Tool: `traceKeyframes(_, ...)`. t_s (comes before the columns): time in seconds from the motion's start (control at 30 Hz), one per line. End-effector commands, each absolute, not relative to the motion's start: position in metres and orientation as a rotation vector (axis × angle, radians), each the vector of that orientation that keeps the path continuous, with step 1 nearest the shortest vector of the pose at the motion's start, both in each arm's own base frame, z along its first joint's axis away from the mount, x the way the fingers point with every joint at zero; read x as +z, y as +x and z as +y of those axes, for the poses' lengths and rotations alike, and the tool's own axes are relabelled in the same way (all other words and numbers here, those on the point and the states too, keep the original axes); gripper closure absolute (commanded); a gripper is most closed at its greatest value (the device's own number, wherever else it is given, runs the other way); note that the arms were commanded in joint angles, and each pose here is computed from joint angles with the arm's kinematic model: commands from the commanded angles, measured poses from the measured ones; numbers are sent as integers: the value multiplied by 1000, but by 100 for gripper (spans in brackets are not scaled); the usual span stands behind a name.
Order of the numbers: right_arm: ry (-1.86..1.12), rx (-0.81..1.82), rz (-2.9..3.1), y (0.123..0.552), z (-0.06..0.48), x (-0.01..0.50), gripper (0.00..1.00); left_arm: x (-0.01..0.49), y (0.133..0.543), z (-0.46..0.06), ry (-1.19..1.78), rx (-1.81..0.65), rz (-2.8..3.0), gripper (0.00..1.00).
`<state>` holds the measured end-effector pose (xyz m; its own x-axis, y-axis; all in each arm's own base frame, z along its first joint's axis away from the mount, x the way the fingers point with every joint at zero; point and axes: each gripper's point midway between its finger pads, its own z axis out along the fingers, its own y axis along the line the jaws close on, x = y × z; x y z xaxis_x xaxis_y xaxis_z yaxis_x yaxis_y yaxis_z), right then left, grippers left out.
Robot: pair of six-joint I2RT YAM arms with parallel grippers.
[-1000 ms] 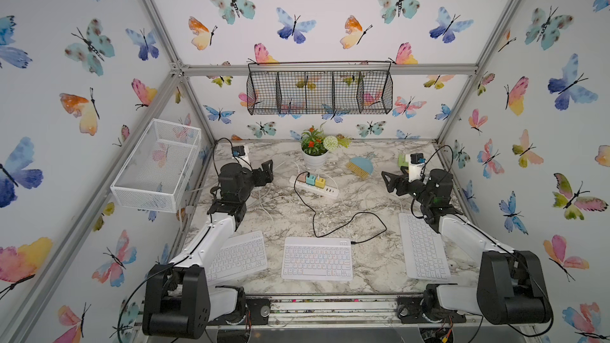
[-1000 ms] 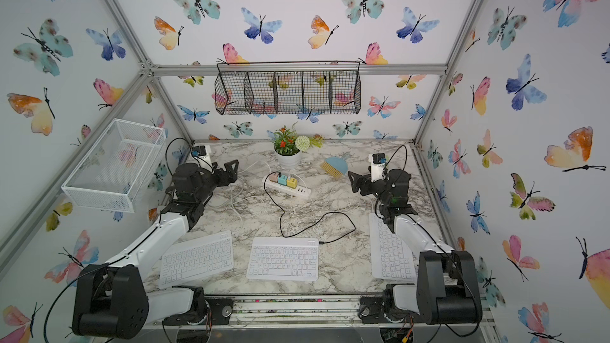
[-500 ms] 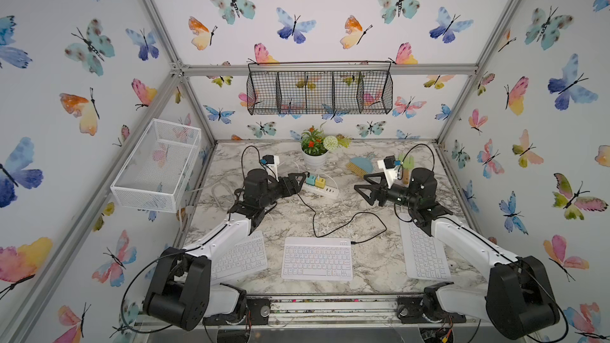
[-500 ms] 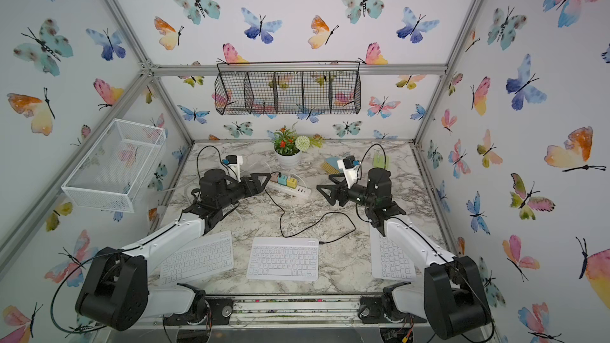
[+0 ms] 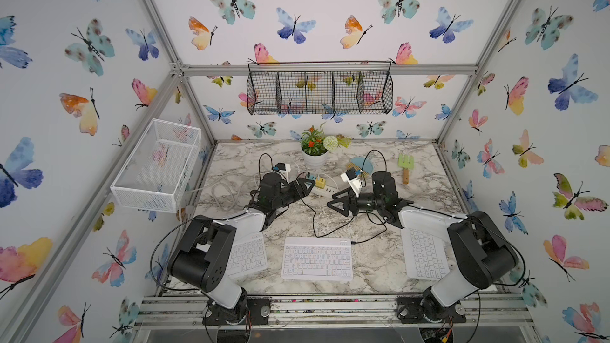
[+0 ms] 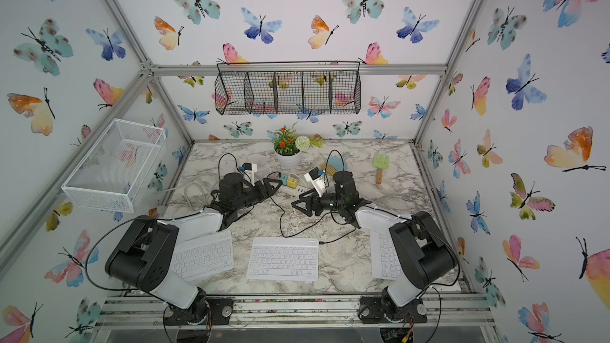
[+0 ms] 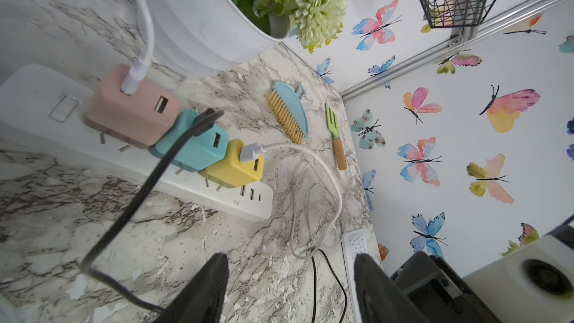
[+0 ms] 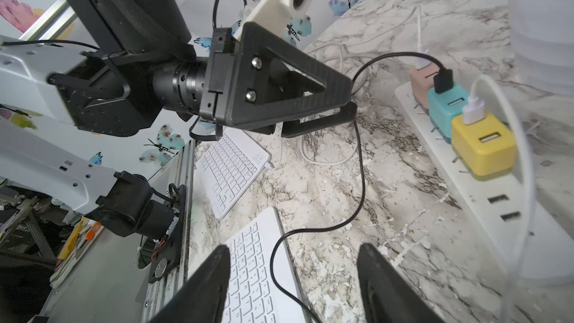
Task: Unplug the wireless keyboard
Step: Remove the plug from the socket.
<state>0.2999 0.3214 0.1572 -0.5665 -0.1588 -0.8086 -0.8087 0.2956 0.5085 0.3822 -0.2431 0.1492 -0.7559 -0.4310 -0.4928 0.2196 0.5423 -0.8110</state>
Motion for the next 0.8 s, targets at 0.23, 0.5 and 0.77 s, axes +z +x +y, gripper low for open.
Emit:
traceKeyframes(0.23, -978, 921, 1948, 352, 320, 128, 31, 127, 393, -263, -245, -1240, 2119, 37)
traceKeyframes(0.5, -1025, 753, 2002, 381, 318, 97, 30, 102, 407, -260, -372, -1197, 2162, 36)
traceKeyframes(0.77, -1035, 626, 1959, 403, 316, 89, 29, 100, 424, -251, -496, -1137, 2138, 35)
